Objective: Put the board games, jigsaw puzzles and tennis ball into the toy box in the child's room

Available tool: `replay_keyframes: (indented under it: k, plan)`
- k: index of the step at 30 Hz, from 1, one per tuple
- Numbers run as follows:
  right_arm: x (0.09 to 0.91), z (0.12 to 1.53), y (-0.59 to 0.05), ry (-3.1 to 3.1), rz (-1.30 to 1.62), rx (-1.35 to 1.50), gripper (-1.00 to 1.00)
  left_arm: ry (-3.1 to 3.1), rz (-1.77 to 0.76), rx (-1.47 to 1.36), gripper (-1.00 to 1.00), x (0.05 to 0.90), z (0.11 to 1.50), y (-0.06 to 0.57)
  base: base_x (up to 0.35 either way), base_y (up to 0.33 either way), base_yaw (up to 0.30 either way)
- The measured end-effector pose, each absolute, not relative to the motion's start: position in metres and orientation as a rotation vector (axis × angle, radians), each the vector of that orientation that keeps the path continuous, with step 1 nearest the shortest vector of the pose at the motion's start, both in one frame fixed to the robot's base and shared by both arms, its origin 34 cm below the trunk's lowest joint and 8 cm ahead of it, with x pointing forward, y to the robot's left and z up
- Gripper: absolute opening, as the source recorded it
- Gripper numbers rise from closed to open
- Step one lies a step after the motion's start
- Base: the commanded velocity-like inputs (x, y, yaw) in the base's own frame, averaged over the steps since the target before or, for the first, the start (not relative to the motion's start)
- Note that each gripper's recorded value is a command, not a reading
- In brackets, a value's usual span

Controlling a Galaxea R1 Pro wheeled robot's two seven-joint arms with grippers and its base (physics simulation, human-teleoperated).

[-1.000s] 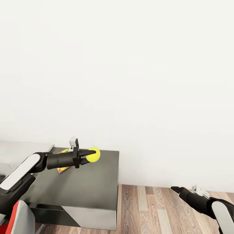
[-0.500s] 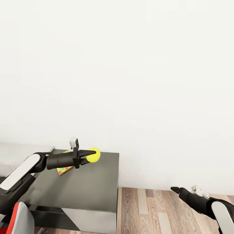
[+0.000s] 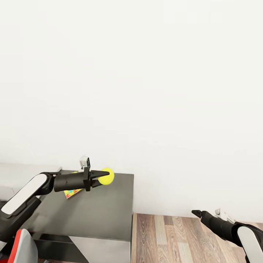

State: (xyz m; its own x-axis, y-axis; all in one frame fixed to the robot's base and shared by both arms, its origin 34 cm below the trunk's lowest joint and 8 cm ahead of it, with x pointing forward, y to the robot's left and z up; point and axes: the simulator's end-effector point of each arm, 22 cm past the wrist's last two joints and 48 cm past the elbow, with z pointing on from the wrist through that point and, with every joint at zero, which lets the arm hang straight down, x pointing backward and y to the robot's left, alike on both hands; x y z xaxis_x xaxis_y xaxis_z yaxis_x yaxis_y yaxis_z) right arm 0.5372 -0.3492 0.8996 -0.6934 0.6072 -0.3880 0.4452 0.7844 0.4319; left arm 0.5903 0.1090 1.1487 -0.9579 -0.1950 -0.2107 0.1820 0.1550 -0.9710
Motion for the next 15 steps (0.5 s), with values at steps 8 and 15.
replay_keyframes:
  k: [8, 15]
  plan:
    - [0.539, 0.905, -0.349, 2.441, 0.42, 0.779, 1.0, 2.14, -1.867, 0.0, -1.0, 0.588, 1.155, 0.109, 0.0, 0.0, 0.0]
    - [0.54, 0.91, -0.349, 2.43, 0.423, 0.775, 1.0, 2.132, -1.863, 0.01, -1.0, 0.587, 1.161, 0.109, 0.0, 0.0, 0.044]
